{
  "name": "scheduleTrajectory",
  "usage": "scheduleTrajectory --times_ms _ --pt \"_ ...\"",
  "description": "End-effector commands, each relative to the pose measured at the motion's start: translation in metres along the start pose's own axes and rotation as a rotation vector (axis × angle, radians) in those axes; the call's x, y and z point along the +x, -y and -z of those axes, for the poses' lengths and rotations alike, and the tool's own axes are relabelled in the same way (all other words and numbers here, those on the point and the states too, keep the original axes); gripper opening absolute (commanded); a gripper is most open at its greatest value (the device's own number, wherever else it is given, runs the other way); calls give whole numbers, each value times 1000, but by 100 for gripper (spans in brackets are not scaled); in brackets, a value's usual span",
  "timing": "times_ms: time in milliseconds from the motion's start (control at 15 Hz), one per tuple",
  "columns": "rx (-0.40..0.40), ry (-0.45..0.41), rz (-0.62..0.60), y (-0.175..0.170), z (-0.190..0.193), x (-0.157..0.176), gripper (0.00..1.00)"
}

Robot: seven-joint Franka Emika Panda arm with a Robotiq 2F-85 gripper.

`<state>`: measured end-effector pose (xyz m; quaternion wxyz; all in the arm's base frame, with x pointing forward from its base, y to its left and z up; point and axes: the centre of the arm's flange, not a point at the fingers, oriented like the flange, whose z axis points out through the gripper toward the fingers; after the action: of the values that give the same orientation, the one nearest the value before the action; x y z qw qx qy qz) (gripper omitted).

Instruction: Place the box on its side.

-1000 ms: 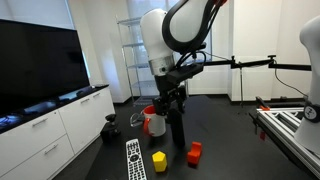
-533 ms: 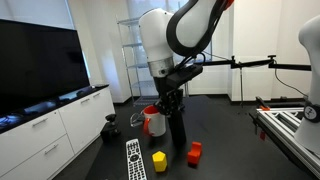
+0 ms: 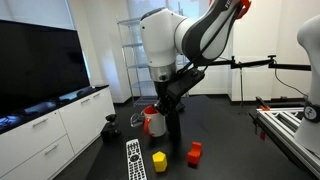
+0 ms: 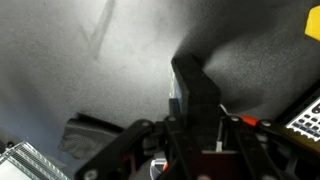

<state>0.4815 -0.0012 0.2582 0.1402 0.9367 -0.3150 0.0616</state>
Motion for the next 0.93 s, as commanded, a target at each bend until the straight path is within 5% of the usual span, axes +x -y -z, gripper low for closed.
scheduleTrajectory --times_ms 0,400,867 --pt "-35 -103 -116 4 -8 -14 8" --pt "-16 -101 -300 10 -2 -19 8" --pt "-26 -279 -532 21 -4 -20 8"
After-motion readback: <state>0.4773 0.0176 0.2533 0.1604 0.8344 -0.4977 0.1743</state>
